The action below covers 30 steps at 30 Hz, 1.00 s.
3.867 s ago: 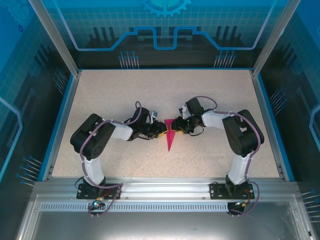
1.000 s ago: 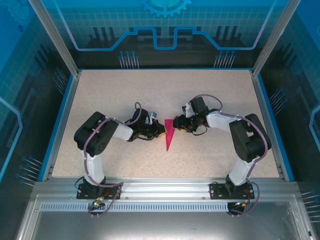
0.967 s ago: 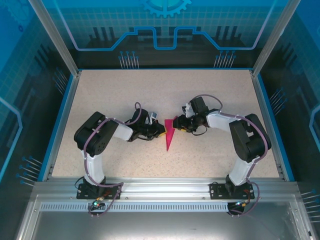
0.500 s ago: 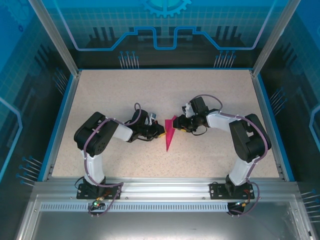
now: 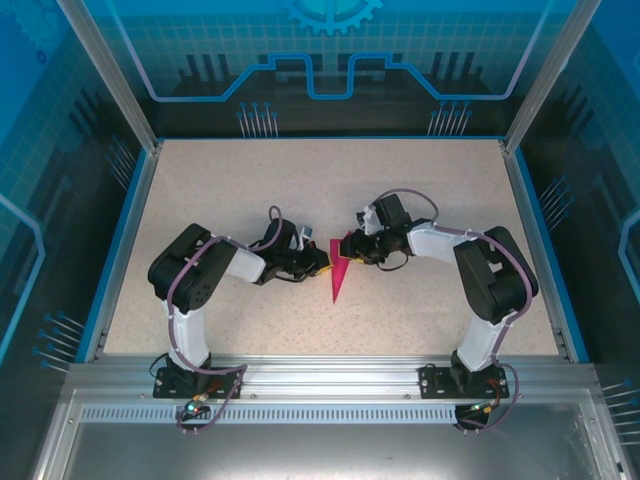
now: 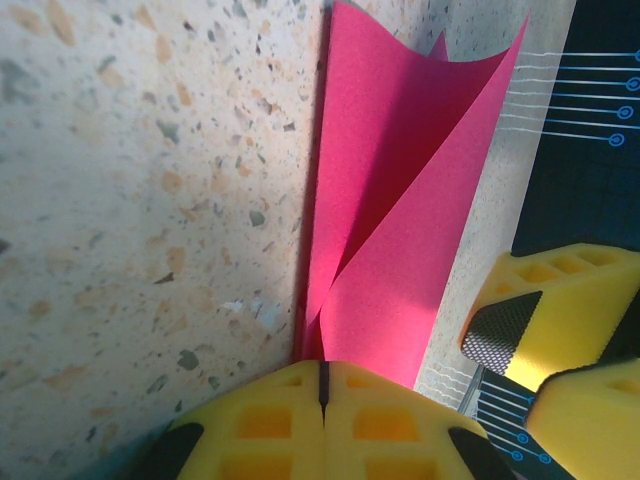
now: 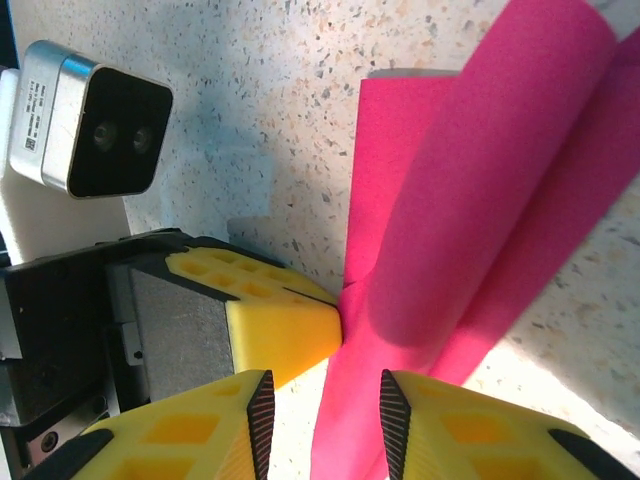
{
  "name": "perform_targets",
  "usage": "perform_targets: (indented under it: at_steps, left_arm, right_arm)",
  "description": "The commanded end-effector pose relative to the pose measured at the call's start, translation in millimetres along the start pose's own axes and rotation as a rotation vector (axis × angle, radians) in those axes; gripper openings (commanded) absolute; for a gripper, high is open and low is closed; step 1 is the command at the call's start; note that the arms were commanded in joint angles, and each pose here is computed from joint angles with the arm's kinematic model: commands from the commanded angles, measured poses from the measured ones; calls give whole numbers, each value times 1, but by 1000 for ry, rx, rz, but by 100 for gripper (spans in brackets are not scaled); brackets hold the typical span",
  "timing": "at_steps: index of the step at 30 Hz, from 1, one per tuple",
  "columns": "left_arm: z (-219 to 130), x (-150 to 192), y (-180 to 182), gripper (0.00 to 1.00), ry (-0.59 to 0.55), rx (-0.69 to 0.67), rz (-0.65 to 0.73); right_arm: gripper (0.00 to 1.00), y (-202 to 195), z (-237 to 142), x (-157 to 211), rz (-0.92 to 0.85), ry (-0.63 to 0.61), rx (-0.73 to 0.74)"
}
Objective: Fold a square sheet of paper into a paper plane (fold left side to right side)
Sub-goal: Fold the wing for the fifth time at the center of the table.
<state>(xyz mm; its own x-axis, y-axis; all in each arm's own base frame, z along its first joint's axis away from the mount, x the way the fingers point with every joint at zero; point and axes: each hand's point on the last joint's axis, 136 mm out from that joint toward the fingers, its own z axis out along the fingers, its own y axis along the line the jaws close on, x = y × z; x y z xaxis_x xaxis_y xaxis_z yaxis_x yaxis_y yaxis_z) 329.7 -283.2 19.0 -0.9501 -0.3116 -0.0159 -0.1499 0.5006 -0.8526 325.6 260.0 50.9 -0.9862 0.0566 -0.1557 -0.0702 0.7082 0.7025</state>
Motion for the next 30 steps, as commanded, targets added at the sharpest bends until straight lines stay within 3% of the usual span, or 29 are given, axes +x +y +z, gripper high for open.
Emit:
perform_targets:
  at_steps: [1, 30]
  left_arm:
    - [0, -5, 16, 0, -20, -44, 1]
    - [-6, -7, 21, 0, -45, -97, 12]
  right_arm:
    - [36, 9, 10, -3, -10, 13, -22]
    - [36, -7, 18, 0, -7, 41, 51]
